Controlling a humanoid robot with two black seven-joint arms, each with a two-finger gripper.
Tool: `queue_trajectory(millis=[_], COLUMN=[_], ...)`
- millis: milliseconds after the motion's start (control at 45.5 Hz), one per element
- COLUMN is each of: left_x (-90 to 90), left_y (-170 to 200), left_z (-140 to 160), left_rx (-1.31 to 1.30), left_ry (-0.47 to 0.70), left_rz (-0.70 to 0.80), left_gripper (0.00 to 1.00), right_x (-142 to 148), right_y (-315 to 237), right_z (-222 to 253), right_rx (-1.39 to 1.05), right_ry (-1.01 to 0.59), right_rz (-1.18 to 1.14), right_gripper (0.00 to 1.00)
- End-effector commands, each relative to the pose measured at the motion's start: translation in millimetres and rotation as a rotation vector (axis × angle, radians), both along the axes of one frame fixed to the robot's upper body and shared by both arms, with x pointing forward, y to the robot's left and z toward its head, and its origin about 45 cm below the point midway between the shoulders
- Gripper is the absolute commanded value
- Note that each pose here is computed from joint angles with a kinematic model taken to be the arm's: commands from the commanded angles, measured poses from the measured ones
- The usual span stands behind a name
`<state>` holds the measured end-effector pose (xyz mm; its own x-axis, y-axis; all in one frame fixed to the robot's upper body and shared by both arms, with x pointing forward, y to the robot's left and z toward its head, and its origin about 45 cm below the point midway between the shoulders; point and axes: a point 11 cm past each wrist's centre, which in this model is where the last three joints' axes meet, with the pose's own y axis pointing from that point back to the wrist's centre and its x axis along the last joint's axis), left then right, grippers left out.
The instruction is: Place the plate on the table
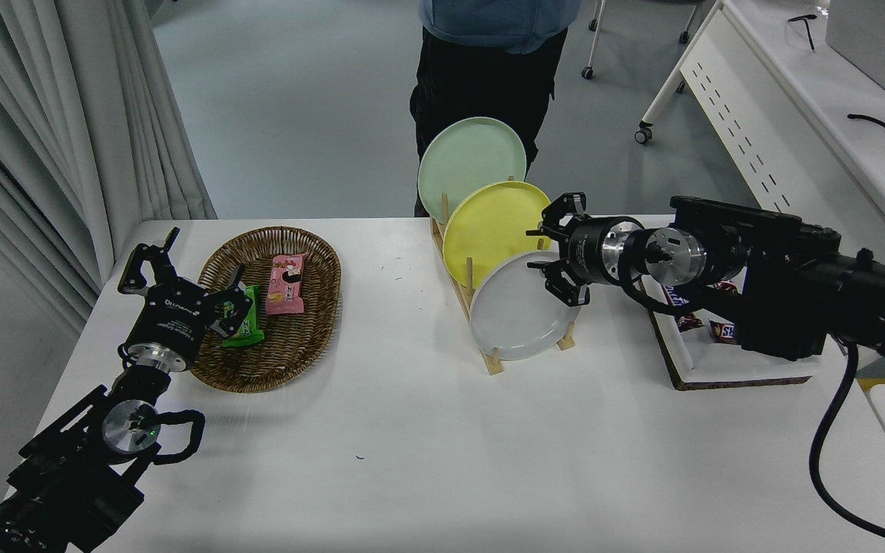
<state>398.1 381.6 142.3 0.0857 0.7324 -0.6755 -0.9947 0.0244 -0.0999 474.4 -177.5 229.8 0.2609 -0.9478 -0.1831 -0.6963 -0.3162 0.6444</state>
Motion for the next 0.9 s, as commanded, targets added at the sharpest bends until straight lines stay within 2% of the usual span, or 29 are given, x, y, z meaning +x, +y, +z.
queue_trajectory(millis=[0, 220, 879], left_x=[0.0, 0.0, 0.0], left_y=[-0.1, -0.1, -0.3], left_z=[0.0, 0.0, -0.1], left_rx=[0.000, 0.000, 0.001], left_ry=[0.000, 0.000, 0.001], left_rz=[0.000, 0.000, -0.002], left_gripper=[1.00, 1.00, 1.00], right_x=[1.7, 0.5, -0.2], right_y=[-1.0, -1.1, -2.8], right_z=[1.8, 0.1, -1.3], right_rx=[0.004, 0.007, 0.010], right_ry=[-0.001, 0.021, 0.051], right_rz=[-0.008, -0.009, -0.018], right_gripper=[0.33, 0.26, 0.20])
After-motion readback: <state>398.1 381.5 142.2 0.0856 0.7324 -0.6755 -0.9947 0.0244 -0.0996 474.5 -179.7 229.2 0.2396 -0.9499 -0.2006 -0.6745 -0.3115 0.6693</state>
